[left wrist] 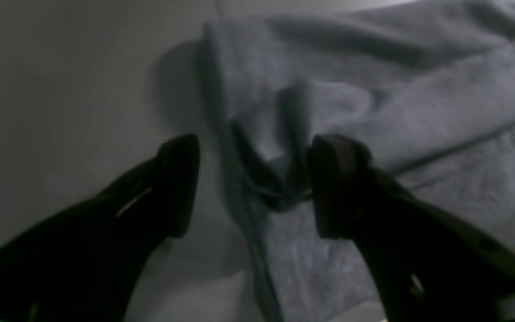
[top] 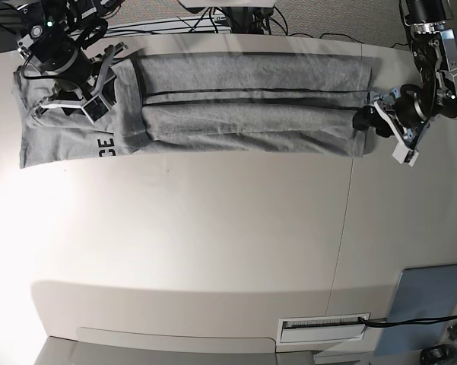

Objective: Fold the T-shirt properly

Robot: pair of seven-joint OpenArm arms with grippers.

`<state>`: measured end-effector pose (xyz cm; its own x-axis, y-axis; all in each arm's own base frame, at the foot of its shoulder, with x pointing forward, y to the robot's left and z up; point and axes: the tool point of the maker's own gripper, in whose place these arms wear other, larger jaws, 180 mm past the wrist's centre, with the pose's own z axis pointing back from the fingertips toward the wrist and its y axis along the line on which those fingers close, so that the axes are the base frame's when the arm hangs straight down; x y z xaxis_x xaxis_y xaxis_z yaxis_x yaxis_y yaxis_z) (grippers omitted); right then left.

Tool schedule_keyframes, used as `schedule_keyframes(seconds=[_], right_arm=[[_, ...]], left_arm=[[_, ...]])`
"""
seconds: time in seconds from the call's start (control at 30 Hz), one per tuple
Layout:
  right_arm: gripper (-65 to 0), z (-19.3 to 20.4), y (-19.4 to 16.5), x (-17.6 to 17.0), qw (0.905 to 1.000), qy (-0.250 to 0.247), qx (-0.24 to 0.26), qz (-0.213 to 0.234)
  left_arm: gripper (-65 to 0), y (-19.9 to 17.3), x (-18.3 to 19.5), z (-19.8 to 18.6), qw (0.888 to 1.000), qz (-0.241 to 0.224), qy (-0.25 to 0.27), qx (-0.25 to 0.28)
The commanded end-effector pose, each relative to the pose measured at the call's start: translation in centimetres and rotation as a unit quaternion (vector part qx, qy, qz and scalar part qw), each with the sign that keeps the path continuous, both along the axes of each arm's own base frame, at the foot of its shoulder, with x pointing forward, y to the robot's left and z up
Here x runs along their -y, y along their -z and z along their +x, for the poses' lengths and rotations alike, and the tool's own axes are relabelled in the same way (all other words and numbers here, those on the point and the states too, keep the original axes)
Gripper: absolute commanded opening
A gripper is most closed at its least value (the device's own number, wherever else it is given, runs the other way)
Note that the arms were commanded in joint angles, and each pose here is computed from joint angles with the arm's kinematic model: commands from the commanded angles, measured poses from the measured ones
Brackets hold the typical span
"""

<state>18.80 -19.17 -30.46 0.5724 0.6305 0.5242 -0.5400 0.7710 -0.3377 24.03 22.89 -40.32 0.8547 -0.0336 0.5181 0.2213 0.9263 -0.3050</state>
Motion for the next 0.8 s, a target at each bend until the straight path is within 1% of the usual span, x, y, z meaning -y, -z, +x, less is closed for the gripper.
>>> schedule_keyframes(seconds=[0.0, 0.1, 0.23, 0.37, 0.43, 0.47, 0.5, 0.53, 0.6, 0.7, 0.73, 0.77], right_arm=[[-43.8, 0.7, -1.0, -0.1, 0.9997, -0.006, 0.023, -0.002], [-43.8, 1.0, -1.2, -0.1, 0.9996, -0.005, 0.027, -0.001], [-43.8, 1.2, -1.3, 0.2, 0.9994, -0.004, 0.033, -0.008], [-43.8, 1.3, -1.4, 0.3, 0.9992, -0.004, 0.036, -0.013], [-43.8, 1.4, -1.5, 0.4, 0.9991, -0.004, 0.039, -0.018], [-43.8, 1.4, -1.5, 0.5, 0.999, -0.004, 0.04, -0.021], [-43.8, 1.4, -1.5, 0.5, 0.999, -0.004, 0.04, -0.021], [-43.8, 1.4, -1.5, 0.5, 0.999, -0.004, 0.04, -0.02], [-43.8, 1.4, -1.5, 0.5, 0.9989, -0.004, 0.041, -0.02], [-43.8, 1.5, -1.5, 0.5, 0.9989, -0.002, 0.042, -0.02], [-43.8, 1.5, -1.6, 0.5, 0.9989, -0.001, 0.043, -0.019], [-43.8, 1.6, -1.6, 0.6, 0.9988, 0.001, 0.045, -0.02]], left_arm=[[-25.3, -0.4, -0.5, 0.4, 1.0, -0.007, -0.005, 0.006], [-25.3, 0.7, 0.2, -0.7, 0.998, -0.052, -0.008, -0.023], [-25.3, 1.6, 0.9, -1.9, 0.995, -0.089, -0.007, -0.054], [-25.5, 2.5, 1.3, -3.0, 0.988, -0.125, -0.017, -0.083], [-25.7, 2.8, 1.8, -3.8, 0.984, -0.148, -0.01, -0.098], [-27.2, 2.9, 2.1, -4.1, 0.982, -0.161, -0.008, -0.102], [-29.7, 2.8, 2.3, -4.1, 0.979, -0.174, -0.011, -0.101], [-33.6, 2.7, 2.4, -4.0, 0.977, -0.186, -0.017, -0.099], [-43.4, 2.7, 2.5, -3.8, 0.975, -0.2, -0.025, -0.094], [-60.5, 2.8, 2.4, -3.7, 0.976, -0.196, -0.027, -0.091], [-65.0, 2.9, 2.3, -3.7, 0.977, -0.19, -0.023, -0.09], [-65.0, 3.0, 2.1, -3.7, 0.978, -0.184, -0.022, -0.092]])
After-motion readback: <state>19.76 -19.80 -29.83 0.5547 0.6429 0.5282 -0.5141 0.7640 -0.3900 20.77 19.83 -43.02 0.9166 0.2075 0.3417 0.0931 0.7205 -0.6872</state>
